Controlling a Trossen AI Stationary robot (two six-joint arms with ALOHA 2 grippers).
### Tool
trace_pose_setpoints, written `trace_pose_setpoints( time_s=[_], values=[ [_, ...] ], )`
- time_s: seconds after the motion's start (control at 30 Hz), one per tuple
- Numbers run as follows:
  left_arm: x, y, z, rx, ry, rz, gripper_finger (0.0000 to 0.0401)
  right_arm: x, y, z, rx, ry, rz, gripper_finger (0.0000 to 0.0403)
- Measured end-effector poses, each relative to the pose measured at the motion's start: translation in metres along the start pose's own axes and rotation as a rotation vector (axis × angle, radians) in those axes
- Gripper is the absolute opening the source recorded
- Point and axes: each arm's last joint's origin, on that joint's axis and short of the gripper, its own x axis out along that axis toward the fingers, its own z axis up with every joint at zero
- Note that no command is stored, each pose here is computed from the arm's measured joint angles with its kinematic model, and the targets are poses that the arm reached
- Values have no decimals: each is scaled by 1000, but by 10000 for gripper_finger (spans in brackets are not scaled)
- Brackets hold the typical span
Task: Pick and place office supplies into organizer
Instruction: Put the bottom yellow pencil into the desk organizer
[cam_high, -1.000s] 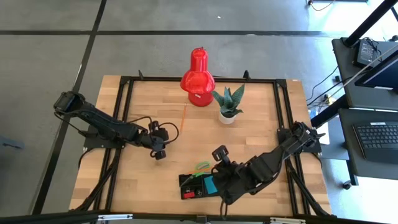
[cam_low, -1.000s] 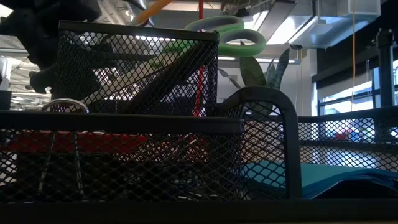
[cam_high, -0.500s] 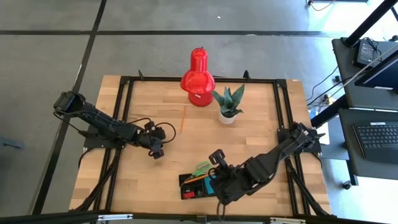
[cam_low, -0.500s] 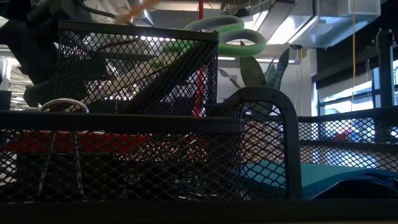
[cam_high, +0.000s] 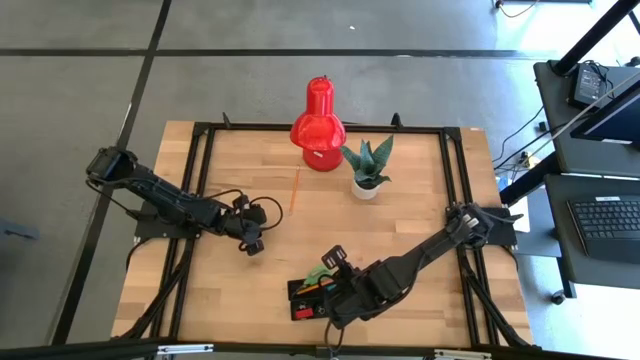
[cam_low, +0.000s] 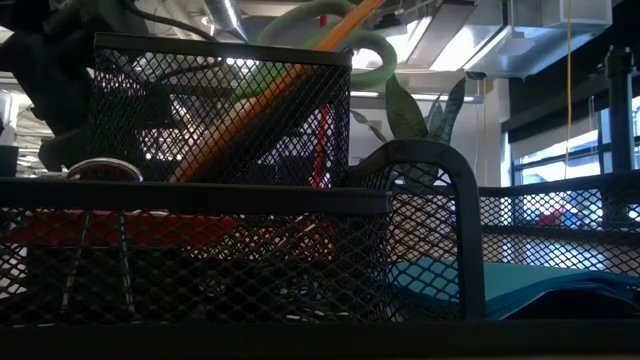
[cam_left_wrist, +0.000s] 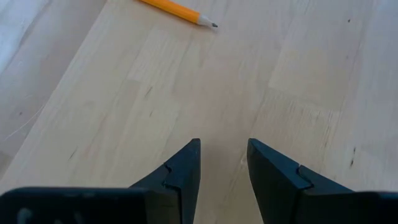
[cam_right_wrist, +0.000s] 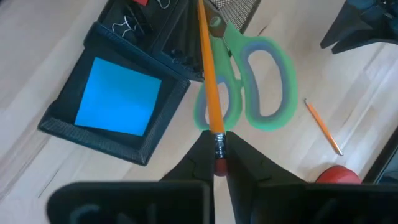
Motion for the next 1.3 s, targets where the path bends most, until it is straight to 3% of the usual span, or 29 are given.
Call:
trace_pose_setpoints(
  time_s=[0.37, 0.83, 1.3],
  values=[
    [0, 0, 0, 0, 0, 1, 125, 2, -3, 7, -28, -72, 9, 28],
    [0, 0, 0, 0, 0, 0, 125, 18, -13, 7, 13, -59, 105, 44],
    [0, 0, 0, 1, 0, 0, 125, 18, -13, 7, 16, -65, 105, 50]
  ],
)
